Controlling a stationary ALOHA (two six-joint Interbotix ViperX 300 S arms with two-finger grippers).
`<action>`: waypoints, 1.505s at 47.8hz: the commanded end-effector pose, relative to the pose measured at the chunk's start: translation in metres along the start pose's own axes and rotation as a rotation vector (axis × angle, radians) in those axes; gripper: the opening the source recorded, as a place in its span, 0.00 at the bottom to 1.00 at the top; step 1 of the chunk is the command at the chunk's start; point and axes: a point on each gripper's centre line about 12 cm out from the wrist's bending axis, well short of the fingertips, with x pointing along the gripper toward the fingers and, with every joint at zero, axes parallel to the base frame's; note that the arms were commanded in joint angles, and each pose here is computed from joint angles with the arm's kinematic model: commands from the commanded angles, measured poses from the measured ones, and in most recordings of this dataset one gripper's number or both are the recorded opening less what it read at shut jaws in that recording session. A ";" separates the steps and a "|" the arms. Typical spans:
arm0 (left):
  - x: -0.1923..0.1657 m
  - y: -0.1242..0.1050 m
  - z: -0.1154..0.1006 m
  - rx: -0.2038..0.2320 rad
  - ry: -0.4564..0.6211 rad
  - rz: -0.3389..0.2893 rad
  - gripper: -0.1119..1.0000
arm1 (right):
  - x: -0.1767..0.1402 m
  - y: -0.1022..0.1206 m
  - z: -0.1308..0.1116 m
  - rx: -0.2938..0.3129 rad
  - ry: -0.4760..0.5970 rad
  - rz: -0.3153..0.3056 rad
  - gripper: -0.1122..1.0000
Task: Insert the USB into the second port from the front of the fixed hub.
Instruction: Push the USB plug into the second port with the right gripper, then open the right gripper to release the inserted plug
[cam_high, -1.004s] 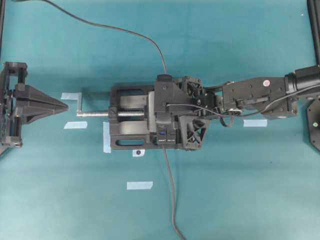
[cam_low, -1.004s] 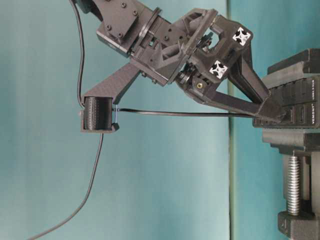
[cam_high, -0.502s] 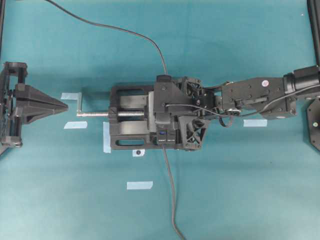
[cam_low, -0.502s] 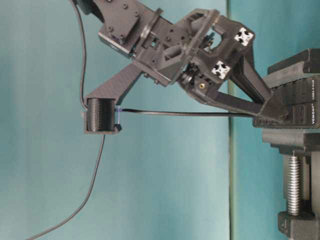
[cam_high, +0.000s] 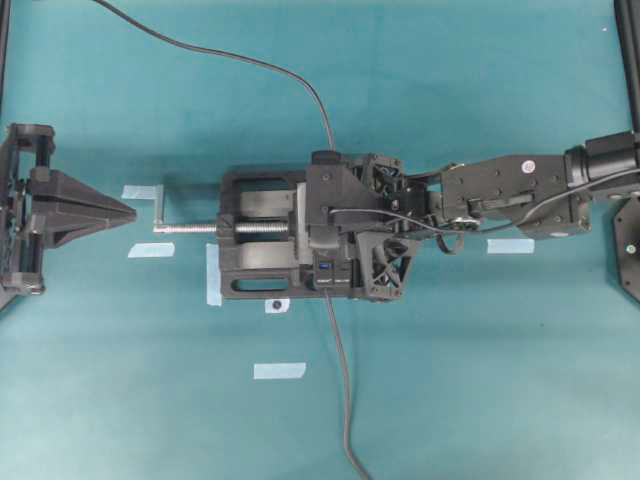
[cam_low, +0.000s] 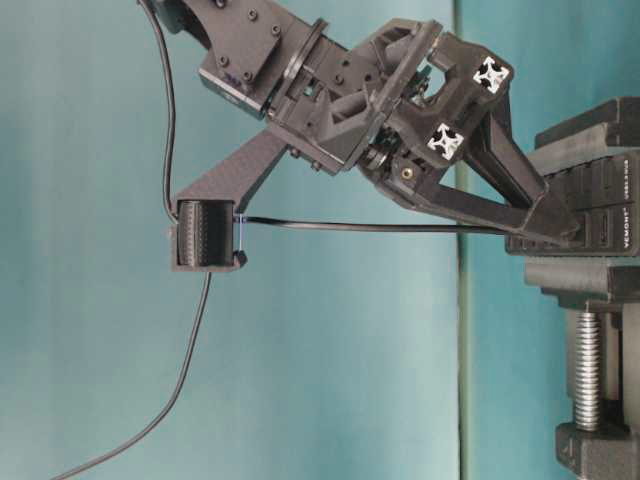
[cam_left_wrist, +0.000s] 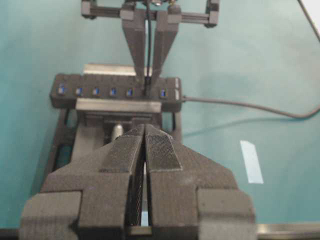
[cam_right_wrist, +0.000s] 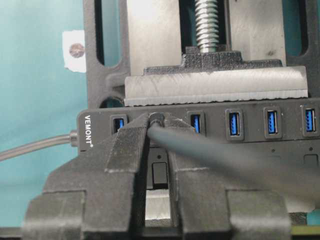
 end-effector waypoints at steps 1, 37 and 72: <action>0.001 0.000 0.006 0.000 -0.015 0.001 0.10 | 0.000 0.002 0.001 -0.001 0.000 0.002 0.17; 0.000 0.000 0.007 0.000 -0.025 0.000 0.10 | -0.011 0.002 0.015 0.005 -0.055 0.003 0.83; -0.001 0.000 0.009 0.000 -0.029 0.000 0.10 | -0.029 0.002 0.023 0.005 -0.103 0.005 0.83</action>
